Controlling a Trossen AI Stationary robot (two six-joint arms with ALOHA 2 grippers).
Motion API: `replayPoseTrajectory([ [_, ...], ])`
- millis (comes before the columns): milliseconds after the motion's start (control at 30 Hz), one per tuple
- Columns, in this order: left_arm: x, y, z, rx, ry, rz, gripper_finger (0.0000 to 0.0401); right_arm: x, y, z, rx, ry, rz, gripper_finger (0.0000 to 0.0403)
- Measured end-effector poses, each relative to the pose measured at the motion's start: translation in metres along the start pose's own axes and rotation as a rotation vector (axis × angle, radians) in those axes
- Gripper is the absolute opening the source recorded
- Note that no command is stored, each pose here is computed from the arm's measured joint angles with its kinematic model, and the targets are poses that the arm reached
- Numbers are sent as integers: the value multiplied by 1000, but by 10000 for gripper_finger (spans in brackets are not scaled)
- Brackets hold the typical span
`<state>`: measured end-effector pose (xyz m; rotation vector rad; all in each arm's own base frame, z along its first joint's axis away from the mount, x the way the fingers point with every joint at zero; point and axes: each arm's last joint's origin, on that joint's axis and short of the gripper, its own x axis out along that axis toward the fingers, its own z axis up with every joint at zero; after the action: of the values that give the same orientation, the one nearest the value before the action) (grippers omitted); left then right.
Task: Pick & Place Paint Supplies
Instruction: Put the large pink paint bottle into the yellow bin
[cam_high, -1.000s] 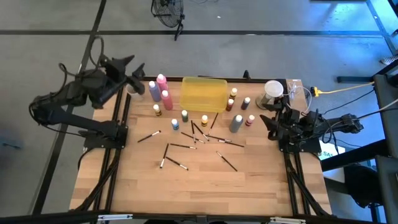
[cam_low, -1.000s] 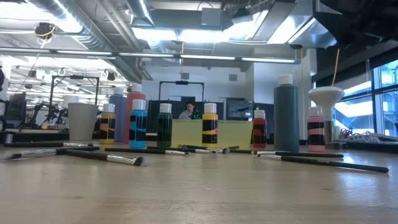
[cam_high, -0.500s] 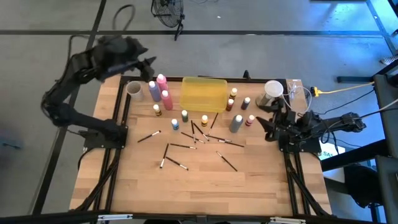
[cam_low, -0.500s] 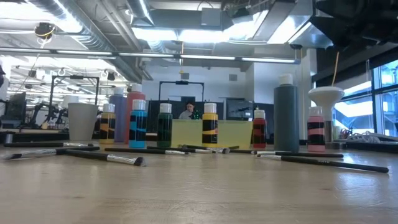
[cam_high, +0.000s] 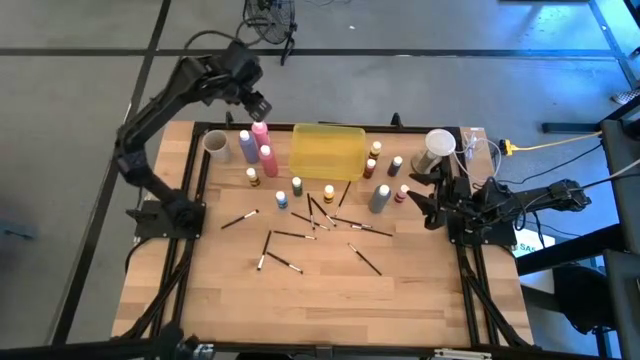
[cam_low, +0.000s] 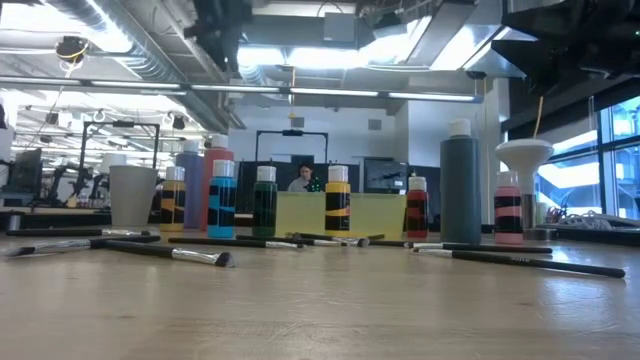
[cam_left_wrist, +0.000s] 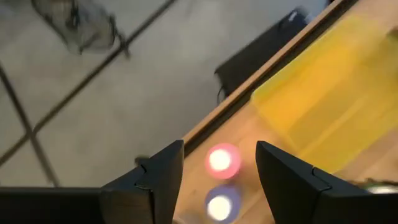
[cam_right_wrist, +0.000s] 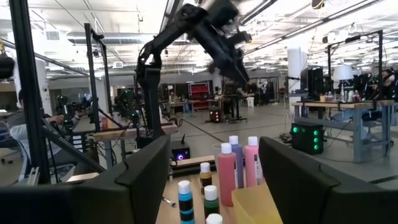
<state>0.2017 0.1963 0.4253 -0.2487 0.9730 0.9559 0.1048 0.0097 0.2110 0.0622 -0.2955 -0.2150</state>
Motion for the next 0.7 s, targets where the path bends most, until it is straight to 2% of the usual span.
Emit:
replayPoseTrajectory([
  [233, 46, 17, 8, -68, 119, -1, 176, 0, 0, 0, 26, 4, -1, 247],
  [400, 80, 19, 9, -102, 222, -1, 175, 0, 0, -2, 45, 16, -4, 247],
  [500, 97, 16, 7, -91, 294, -12, 177, 0, 0, -2, 43, 20, -3, 247],
  [700, 121, 5, 5, -39, 389, -109, 174, 0, 0, -5, 31, 49, -3, 247],
])
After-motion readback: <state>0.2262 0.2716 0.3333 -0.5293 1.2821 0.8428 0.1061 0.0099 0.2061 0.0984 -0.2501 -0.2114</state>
